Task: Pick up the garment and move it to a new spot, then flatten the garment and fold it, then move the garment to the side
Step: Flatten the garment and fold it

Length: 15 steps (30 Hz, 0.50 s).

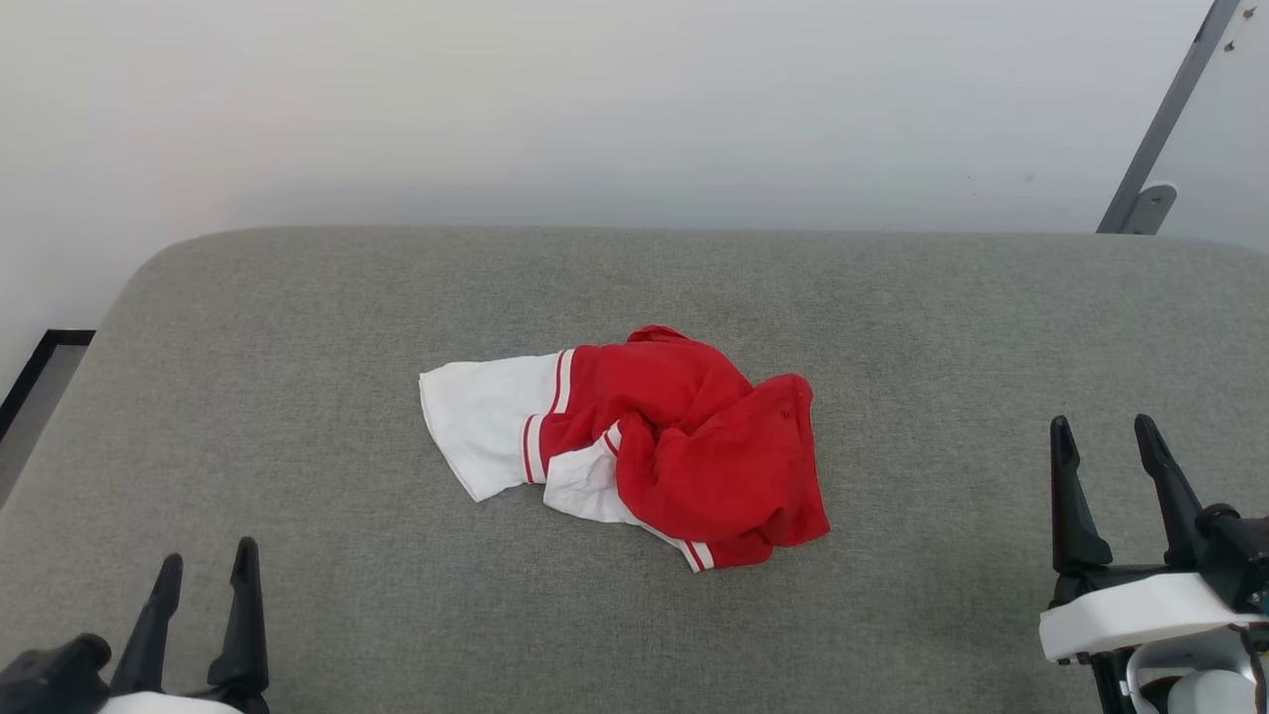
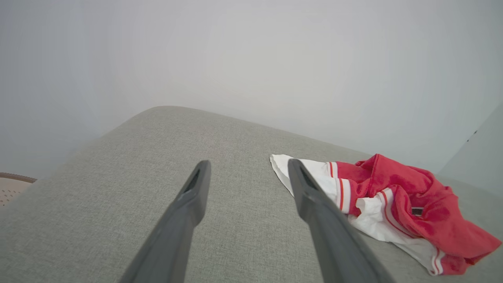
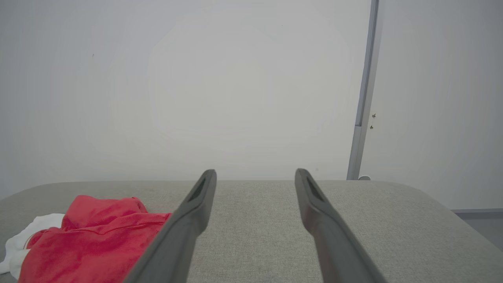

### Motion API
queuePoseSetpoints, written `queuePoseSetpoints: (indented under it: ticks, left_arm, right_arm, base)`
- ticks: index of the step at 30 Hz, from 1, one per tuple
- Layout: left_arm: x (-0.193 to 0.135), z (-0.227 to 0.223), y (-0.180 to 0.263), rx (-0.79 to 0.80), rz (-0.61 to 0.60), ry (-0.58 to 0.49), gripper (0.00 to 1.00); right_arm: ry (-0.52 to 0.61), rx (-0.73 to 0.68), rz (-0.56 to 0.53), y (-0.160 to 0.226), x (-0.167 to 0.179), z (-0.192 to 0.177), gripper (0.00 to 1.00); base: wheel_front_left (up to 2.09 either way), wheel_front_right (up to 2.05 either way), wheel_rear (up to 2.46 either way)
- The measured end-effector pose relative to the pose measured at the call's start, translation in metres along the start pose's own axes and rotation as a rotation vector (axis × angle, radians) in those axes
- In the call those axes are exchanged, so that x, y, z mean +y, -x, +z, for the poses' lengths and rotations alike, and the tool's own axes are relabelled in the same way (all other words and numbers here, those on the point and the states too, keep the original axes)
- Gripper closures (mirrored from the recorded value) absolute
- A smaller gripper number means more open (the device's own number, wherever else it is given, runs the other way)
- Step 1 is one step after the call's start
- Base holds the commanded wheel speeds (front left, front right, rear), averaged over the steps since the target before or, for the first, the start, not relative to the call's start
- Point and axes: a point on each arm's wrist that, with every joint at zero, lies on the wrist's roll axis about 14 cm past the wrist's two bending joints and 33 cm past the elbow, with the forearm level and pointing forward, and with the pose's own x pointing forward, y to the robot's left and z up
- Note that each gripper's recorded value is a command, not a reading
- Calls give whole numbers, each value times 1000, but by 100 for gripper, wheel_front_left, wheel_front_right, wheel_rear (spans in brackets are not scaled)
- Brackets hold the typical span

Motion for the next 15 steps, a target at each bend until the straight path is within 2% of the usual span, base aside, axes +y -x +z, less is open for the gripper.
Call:
queuePoseSetpoints:
  ticks: [15]
  left_arm:
    - [1,-11,9,3,22,40,0]
  right_arm:
    - [5,0,5,2,3,0,0]
  base:
    - [0,0,0]
